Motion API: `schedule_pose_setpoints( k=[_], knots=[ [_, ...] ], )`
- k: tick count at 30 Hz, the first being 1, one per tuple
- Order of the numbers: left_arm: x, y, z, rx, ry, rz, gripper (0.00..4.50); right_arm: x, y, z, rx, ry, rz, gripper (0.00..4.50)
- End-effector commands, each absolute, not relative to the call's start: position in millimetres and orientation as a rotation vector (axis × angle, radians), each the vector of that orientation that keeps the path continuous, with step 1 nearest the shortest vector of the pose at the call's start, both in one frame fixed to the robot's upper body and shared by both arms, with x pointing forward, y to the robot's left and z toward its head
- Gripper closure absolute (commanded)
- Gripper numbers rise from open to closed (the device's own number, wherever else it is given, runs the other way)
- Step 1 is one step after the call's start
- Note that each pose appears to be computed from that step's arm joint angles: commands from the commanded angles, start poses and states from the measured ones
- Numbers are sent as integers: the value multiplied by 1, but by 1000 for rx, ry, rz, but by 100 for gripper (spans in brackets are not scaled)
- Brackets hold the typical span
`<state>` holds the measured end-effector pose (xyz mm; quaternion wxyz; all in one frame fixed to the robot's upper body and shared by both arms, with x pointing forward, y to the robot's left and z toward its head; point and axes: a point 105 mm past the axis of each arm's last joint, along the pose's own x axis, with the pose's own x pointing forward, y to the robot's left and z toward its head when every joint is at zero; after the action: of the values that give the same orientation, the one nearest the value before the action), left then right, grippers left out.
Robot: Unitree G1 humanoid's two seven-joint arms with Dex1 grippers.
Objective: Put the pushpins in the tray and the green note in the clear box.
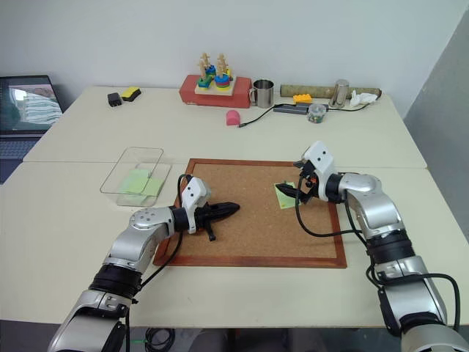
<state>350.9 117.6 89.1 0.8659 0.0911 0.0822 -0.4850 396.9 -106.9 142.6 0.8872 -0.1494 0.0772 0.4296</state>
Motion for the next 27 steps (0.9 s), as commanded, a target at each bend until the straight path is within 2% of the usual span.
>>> schedule_pose_setpoints(
  k=[1,10,12,13,14,17,25,27],
  knots=[
    [351,117,87,180,171,-1005,442,411,-101,147,-348,129,880,0],
    [352,114,91,173,155,-996,442,422,-98,134,-359,154,890,0],
    [352,113,92,172,152,-997,450,423,-100,133,-360,153,891,36],
    [352,113,92,172,151,-997,450,423,-100,133,-360,153,891,38],
    [352,113,92,173,151,-997,450,423,-100,133,-360,152,893,75],
    [353,113,93,173,149,-997,450,423,-100,133,-361,151,899,125],
    [353,110,94,174,144,-1006,450,421,-102,130,-373,158,905,296],
    [353,110,94,174,143,-1007,450,421,-103,130,-375,158,905,324]
  ],
)
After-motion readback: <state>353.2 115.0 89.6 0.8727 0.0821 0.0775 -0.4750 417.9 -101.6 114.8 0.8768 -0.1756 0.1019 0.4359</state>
